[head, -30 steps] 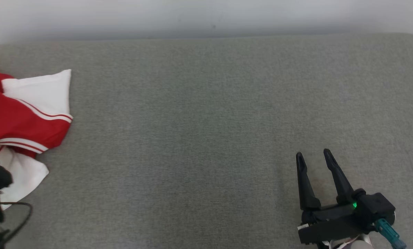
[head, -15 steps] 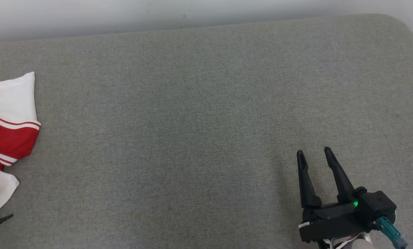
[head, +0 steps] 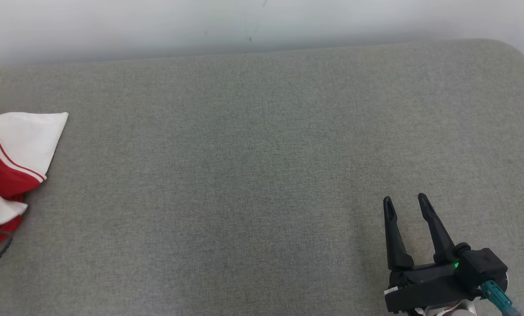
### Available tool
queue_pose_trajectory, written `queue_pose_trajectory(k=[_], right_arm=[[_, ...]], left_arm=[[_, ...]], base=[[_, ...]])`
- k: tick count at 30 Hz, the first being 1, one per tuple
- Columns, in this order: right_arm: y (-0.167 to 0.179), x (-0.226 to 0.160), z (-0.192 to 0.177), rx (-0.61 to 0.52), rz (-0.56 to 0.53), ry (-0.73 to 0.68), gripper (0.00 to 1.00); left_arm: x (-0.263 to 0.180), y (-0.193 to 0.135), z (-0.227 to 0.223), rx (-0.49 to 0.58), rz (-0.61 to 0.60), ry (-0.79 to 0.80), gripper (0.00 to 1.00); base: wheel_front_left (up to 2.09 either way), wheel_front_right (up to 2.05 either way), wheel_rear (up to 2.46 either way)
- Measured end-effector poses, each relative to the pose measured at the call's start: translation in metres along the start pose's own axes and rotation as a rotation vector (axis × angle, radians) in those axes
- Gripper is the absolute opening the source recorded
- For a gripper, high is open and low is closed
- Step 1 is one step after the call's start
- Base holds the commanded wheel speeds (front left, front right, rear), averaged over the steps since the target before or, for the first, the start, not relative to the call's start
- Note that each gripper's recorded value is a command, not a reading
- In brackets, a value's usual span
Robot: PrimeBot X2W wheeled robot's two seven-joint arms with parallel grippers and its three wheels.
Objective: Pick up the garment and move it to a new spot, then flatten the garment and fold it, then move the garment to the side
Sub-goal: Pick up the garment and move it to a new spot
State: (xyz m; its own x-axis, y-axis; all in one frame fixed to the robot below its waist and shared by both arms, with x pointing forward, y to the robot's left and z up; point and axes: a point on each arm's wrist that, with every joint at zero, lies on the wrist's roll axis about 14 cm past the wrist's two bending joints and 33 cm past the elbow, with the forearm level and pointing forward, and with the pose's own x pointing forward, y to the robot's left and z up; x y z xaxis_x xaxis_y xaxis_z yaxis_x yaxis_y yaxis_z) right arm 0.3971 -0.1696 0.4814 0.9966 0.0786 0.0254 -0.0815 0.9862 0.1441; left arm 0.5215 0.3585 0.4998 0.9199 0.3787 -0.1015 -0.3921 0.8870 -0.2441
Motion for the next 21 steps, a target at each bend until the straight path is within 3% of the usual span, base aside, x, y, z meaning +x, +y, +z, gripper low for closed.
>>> queue_pose_trajectory(k=[4,12,21], right_arm=[[0.002,-0.002,0.005,0.0,0.005,-0.013,1.0],[0.0,-0.014,0.01,0.007,-0.009,-0.025,1.0],[-0.013,-0.027,0.017,0.015,-0.055,-0.04,1.0]], left_arm=[[-0.002,-0.038,0.037,-0.014,-0.105,-0.125,0.0],[-0.035,-0.151,0.113,-0.049,-0.396,-0.396,0.0],[-0.092,-0.261,0.144,-0.153,-0.692,-0.463,0.0]], base=[[0.0,0.0,0.0],[0.0,0.0,0.0],[0.0,0.0,0.0]])
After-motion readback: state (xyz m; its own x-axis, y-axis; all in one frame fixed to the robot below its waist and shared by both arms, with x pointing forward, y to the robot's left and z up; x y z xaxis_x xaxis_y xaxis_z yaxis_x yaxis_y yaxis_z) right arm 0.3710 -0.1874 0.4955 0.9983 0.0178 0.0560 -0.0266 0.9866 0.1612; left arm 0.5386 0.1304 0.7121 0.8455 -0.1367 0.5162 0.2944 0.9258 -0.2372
